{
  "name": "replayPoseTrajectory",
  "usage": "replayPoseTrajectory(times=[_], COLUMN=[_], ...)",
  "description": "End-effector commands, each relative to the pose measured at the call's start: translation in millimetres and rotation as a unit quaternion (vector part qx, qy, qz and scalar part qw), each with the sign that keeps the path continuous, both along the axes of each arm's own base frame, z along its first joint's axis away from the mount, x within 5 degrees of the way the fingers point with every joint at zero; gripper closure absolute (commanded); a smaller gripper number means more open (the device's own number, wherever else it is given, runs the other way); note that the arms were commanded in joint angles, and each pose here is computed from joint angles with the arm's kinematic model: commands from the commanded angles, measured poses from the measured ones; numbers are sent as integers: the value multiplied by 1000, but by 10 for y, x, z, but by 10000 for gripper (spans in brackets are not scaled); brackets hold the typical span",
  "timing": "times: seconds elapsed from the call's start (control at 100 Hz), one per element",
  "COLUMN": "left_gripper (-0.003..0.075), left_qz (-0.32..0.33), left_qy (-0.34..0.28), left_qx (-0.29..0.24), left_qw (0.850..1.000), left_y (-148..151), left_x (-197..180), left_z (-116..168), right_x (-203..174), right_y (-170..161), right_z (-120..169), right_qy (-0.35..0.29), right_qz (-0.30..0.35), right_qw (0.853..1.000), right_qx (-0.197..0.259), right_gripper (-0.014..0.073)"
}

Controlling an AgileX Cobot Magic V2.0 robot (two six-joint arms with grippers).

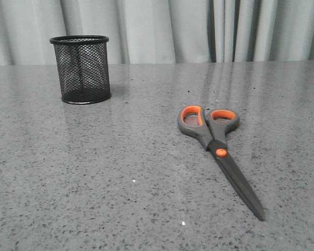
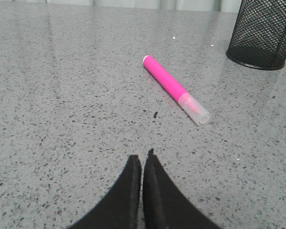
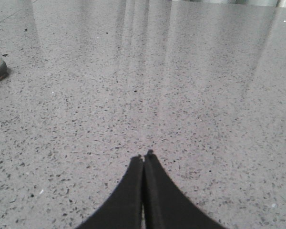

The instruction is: Put pen and scissors into bin

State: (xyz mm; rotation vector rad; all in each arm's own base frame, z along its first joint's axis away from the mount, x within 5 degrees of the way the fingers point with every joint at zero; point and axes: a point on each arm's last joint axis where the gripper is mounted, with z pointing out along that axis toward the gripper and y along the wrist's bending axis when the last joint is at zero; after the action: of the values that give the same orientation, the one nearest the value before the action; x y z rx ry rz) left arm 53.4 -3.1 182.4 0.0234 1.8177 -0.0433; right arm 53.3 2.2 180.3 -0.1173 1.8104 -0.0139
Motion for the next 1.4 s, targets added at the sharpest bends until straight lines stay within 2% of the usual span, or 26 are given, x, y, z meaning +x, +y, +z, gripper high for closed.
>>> replayPoseTrajectory(times=[0.0, 0.57, 0.62, 0.67, 0.79, 0.89, 0.96, 1.04, 1.08, 1.11, 1.12, 1.13, 1.14, 1.15, 1.16, 1.18, 1.2, 1.22, 1.24, 1.29, 1.39], left_gripper=[739, 739, 739, 739, 739, 739, 739, 739, 739, 739, 739, 739, 739, 739, 739, 739, 739, 739, 739, 739, 739], left_qz=[1, 1, 1, 1, 1, 1, 1, 2, 3, 5, 7, 7, 9, 11, 13, 19, 23, 28, 34, 50, 77], left_qy=[-16, -16, -16, -16, -16, -16, -16, -36, -56, -78, -87, -86, -95, -98, -106, -116, -120, -126, -132, -151, -187], left_qx=[-10, -10, -10, -10, -10, -10, -10, -14, -41, -82, -108, -123, -138, -169, -185, -232, -275, -313, -344, -400, -439], left_qw=[1000, 1000, 1000, 1000, 1000, 1000, 1000, 999, 998, 994, 990, 989, 986, 981, 977, 966, 954, 941, 929, 902, 875], left_y=[-2, -2, -2, -2, -2, -2, -2, -1, -8, -14, -17, -21, -19, -23, -19, -15, -13, -5, 4, 42, 114], left_x=[1, 1, 1, 1, 1, 1, 1, 8, 14, 18, 19, 19, 20, 20, 21, 21, 21, 20, 20, 18, 9], left_z=[-89, -89, -89, -89, -89, -89, -89, -52, -14, 30, 49, 50, 68, 78, 95, 118, 132, 149, 162, 197, 242], right_x=[1, 1, 1, 2, 5, 18, 18, -11, -32, -44, -49, -51, -53, -55, -56, -55, -54, -50, -46, -41, -48], right_y=[-1, -2, -17, -49, -73, -57, -1, 72, 93, 92, 84, 85, 77, 73, 61, 48, 24, 13, -4, -19, -23], right_z=[-3, -3, -6, -3, 15, 110, 231, 388, 453, 488, 504, 509, 517, 524, 529, 532, 534, 528, 521, 509, 526], right_qy=[-20, -21, -20, -22, -32, -85, -156, -248, -284, -300, -305, -308, -308, -310, -308, -304, -296, -288, -279, -270, -279], right_qz=[-2, -2, -4, -9, -12, -3, 16, 39, 45, 44, 42, 43, 41, 40, 38, 34, 28, 25, 19, 11, 13], right_qw=[1000, 1000, 999, 996, 990, 979, 971, 953, 946, 948, 950, 949, 951, 950, 948, 944, 930, 923, 909, 898, 894], right_qx=[1, 0, -28, -86, -139, -184, -182, -170, -147, -101, -47, -47, -4, 19, 68, 119, 214, 254, 310, 348, 349], right_gripper=[664, 664, 664, 664, 664, 664, 664, 664, 664, 664, 664, 664, 664, 664, 664, 664, 664, 665, 665, 665, 664])
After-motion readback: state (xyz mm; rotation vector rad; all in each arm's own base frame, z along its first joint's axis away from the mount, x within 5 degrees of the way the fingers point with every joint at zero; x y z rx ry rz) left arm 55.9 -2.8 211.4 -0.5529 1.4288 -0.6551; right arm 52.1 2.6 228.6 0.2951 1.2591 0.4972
